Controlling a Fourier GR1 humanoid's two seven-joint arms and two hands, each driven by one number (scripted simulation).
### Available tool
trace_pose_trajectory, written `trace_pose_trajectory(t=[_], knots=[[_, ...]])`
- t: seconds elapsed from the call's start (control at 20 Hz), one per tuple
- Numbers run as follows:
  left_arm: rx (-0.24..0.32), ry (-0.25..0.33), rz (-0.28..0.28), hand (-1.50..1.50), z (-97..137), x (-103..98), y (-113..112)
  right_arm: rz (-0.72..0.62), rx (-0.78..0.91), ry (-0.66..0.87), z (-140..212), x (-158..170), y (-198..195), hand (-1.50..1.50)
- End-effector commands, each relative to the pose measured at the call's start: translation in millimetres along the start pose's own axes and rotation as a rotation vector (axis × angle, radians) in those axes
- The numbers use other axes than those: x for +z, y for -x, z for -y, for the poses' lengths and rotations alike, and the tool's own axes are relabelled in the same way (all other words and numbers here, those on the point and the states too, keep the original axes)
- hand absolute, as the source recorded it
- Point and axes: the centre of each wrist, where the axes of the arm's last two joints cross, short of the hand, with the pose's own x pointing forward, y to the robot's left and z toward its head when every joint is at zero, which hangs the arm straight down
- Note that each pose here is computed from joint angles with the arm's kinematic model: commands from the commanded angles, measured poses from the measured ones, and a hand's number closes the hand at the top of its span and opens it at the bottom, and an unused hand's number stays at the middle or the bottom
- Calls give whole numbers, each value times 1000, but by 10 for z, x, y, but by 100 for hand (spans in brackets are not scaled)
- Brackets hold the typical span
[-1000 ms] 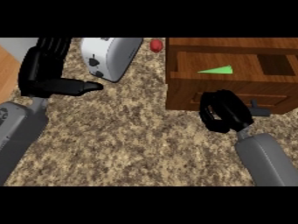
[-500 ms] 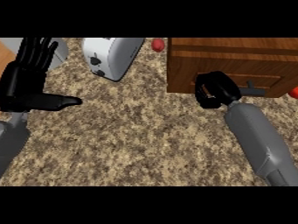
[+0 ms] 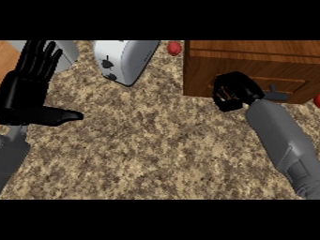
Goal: Pick up the cup, place it into the drawer and close the drawer
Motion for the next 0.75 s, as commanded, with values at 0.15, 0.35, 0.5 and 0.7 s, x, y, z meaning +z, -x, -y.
trace_pose_trajectory(t=[0.15, 0.35, 0.5, 0.7], knots=[[6, 30, 4, -150, 22, 4, 57, -113, -3, 65, 560, 55, 215, 150], [41, 43, -7, -150, 25, 9, 85, -93, -51, 109, 613, 55, 218, 150], [43, 46, -18, -150, 75, -5, 117, -78, -73, 133, 574, 9, 166, 150], [47, 55, -35, -150, 108, 68, 229, -81, -69, 141, 699, 47, 216, 150]])
